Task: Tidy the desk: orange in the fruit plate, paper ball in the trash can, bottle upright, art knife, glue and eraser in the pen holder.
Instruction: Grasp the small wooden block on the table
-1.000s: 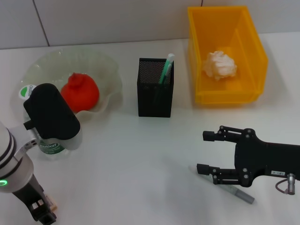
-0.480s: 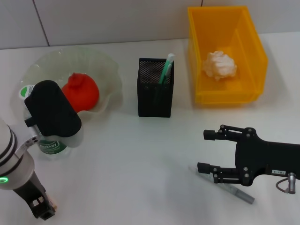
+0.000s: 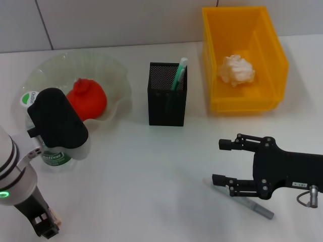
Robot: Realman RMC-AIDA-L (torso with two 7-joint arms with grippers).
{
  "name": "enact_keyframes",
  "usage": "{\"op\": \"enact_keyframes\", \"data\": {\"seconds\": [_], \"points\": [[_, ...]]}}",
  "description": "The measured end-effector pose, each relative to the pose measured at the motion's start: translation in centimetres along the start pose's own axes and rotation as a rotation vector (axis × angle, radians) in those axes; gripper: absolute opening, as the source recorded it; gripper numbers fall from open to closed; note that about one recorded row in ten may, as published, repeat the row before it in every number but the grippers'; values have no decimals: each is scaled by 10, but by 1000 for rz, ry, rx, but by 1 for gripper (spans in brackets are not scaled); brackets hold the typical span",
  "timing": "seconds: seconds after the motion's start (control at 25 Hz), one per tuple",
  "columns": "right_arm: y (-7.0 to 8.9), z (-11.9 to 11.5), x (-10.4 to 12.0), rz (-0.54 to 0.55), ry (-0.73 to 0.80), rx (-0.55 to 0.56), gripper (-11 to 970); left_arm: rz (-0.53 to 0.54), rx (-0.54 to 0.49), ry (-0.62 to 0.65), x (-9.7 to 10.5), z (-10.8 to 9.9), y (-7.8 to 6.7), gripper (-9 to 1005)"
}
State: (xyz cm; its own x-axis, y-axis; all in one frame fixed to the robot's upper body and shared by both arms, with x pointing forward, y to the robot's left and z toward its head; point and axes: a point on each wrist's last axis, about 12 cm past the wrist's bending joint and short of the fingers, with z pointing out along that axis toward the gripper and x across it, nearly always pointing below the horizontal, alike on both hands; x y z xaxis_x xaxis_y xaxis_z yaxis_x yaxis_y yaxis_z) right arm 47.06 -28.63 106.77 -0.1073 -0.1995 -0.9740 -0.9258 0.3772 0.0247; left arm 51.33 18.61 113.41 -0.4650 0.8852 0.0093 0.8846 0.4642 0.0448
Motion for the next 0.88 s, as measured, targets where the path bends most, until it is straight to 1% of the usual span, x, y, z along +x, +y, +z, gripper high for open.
{"op": "enact_keyframes", "data": {"seconds": [0.88], "points": [[-2,2,-1,-5,0,3,766,5,12,21,-4,3,2,514]]}}
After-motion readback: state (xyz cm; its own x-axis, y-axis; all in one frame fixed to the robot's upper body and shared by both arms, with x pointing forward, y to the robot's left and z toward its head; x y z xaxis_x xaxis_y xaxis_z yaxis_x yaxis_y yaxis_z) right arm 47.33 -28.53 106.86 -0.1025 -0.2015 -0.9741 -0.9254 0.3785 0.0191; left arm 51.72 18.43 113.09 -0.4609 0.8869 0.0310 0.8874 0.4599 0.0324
